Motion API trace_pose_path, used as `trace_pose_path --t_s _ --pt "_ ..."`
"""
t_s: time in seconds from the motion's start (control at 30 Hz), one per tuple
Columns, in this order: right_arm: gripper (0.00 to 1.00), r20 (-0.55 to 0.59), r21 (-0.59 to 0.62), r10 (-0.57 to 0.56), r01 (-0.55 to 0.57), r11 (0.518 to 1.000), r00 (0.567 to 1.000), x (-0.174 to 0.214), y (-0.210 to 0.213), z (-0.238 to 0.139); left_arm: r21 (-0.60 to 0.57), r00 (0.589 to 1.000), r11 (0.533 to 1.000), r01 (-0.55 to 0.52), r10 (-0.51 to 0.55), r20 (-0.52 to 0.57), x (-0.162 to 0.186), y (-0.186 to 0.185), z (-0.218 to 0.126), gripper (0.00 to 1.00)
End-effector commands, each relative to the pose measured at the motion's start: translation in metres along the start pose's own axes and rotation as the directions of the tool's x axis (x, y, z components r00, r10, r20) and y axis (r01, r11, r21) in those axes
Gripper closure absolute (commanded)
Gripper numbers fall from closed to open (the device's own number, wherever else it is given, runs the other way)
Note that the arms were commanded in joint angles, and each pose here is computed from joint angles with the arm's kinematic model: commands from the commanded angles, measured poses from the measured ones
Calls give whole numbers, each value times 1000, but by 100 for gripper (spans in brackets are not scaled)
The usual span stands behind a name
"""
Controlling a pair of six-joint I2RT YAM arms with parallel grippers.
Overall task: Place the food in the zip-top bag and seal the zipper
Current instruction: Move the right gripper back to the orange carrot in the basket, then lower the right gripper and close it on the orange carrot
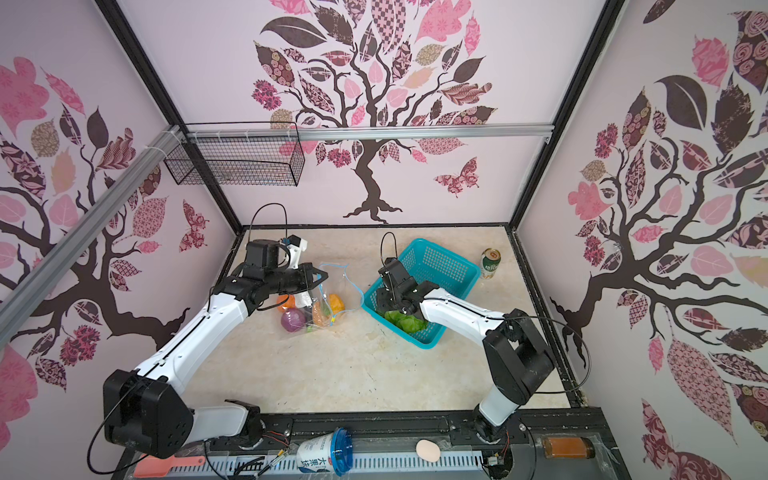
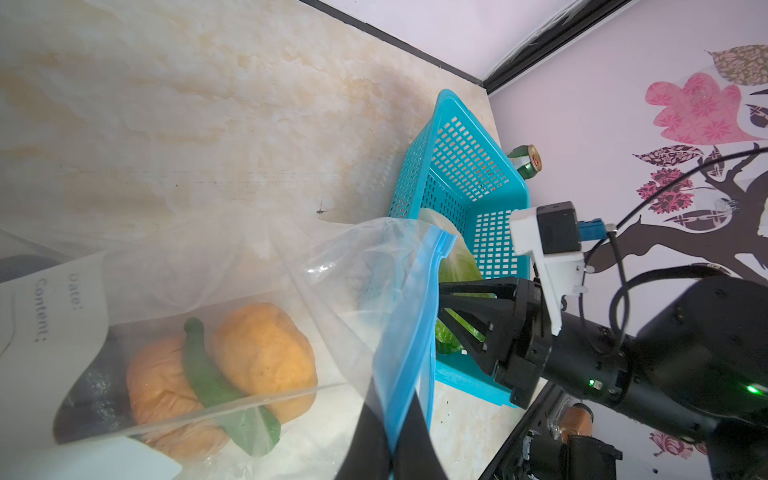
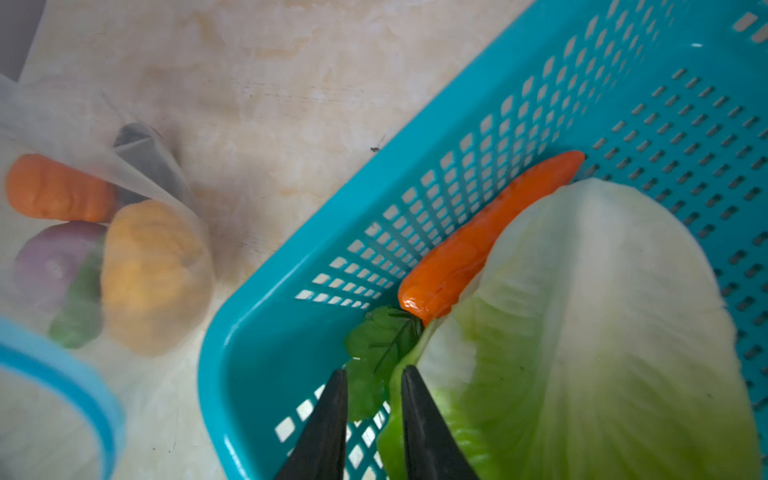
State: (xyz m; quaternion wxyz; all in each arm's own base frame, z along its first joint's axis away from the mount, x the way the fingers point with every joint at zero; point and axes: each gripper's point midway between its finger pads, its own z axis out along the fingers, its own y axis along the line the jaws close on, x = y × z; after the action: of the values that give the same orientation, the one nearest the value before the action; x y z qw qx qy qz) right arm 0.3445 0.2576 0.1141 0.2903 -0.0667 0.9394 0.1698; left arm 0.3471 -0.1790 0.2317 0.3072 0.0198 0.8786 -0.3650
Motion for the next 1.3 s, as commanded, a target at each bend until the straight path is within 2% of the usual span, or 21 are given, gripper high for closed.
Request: trace_pose_path --t_s 0.0,0.13,0.33,0.57,0.67,0.83,1.03,1.27 --pt "73 -38 11 73 -73 997 997 9 -19 12 -2 1000 1000 -20 20 14 1 2 -2 100" --pt "72 -61 44 118 -116 992 991 18 -45 16 -3 1000 1000 -16 16 9 1 3 -1 100" --pt "71 -33 154 157 -150 977 987 13 -97 10 -7 1000 1000 -12 12 2 3 5 2 100" --pt "66 4 240 136 -133 962 991 1 -122 1 -7 1000 1000 -10 10 1 2 5 2 100" --pt "59 -6 229 138 -133 964 990 -2 -119 2 -9 1000 1000 -10 10 1 3 5 2 100" --pt "47 -26 116 142 -138 984 990 -13 -89 -2 -6 1000 1000 -12 12 4 2 4 1 100" --pt "46 -16 2 130 -130 992 991 -20 -45 3 -9 1000 1000 -21 21 10 1 3 -1 100" --pt "46 -77 -44 148 -152 987 986 -12 -26 31 -20 999 999 -32 33 25 -1 3 -5 100"
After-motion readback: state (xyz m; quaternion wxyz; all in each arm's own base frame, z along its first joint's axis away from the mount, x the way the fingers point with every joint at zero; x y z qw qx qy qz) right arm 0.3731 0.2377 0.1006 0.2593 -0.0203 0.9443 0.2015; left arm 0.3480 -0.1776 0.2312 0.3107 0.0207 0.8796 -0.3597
